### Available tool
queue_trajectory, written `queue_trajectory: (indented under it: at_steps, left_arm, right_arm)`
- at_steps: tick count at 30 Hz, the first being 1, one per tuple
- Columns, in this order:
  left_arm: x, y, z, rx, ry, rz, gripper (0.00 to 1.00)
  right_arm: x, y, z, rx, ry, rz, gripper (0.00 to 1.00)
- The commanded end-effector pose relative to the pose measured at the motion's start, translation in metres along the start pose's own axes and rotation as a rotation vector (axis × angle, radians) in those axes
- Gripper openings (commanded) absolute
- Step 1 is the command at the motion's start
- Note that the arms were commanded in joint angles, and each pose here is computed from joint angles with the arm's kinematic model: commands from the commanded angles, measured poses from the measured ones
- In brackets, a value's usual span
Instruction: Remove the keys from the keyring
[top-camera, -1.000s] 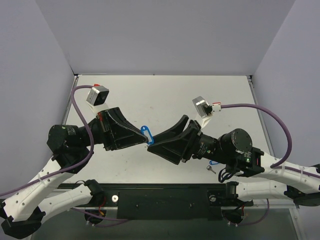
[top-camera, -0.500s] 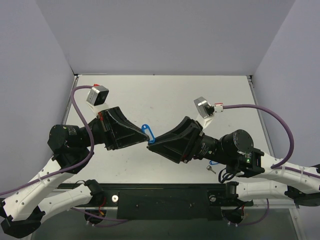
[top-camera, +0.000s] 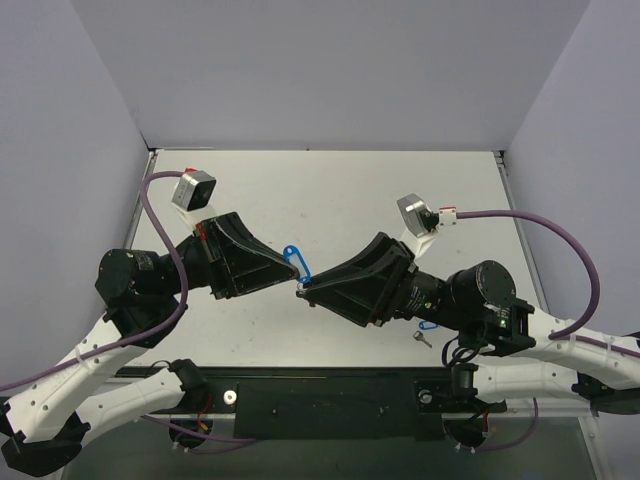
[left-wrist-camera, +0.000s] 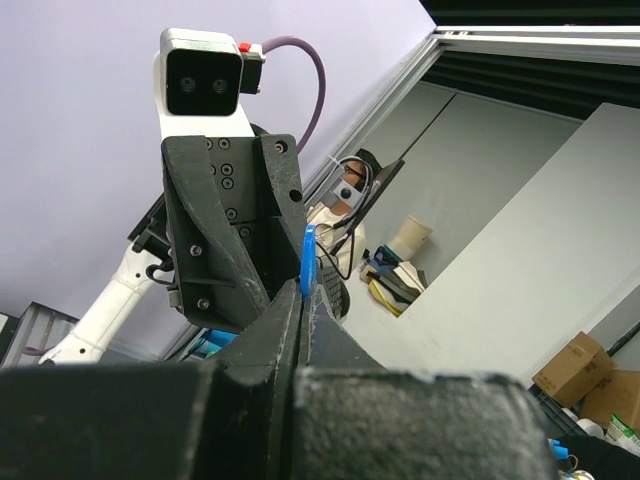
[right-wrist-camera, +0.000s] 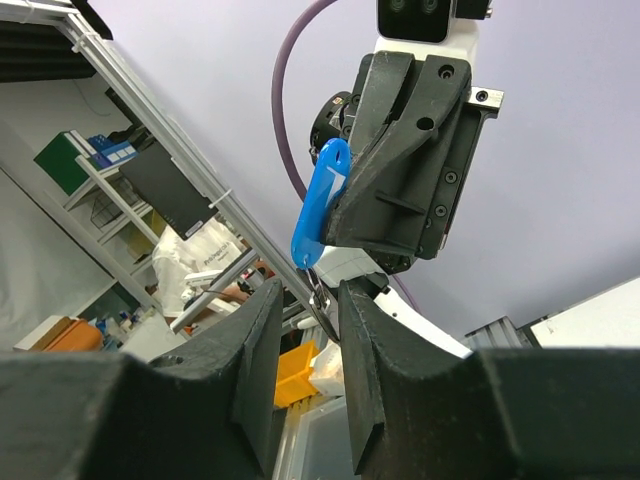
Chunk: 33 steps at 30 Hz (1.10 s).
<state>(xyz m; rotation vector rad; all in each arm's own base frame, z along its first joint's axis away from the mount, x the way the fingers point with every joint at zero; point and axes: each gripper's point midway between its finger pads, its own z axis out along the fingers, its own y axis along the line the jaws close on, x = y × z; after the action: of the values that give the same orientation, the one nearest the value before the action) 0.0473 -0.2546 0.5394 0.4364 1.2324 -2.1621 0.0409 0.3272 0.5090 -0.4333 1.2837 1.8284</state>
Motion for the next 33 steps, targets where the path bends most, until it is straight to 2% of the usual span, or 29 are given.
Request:
queue_trajectory:
  at_steps: [1,10,21,33]
  left_arm:
    - [-0.008,-0.021,0.000,0.041,-0.032,0.042,0.00]
    - [-0.007,-0.016,0.000,0.031,-0.030,0.038,0.00]
    - [-0.007,-0.013,0.000,0.022,-0.029,0.039,0.00]
    - [-0.006,-0.012,-0.001,0.016,-0.030,0.041,0.00]
  right_arm:
    - [-0.018,0.015,-0.004,-0.051,-0.068,-0.006,0.25]
    - [-0.013,0.010,-0.001,-0.035,-0.054,-0.004,0.24]
    - [-0.013,0.008,-0.002,-0.025,-0.057,-0.006,0.18]
    - [-0.008,0.001,0.000,-0.003,-0.048,-0.003,0.18]
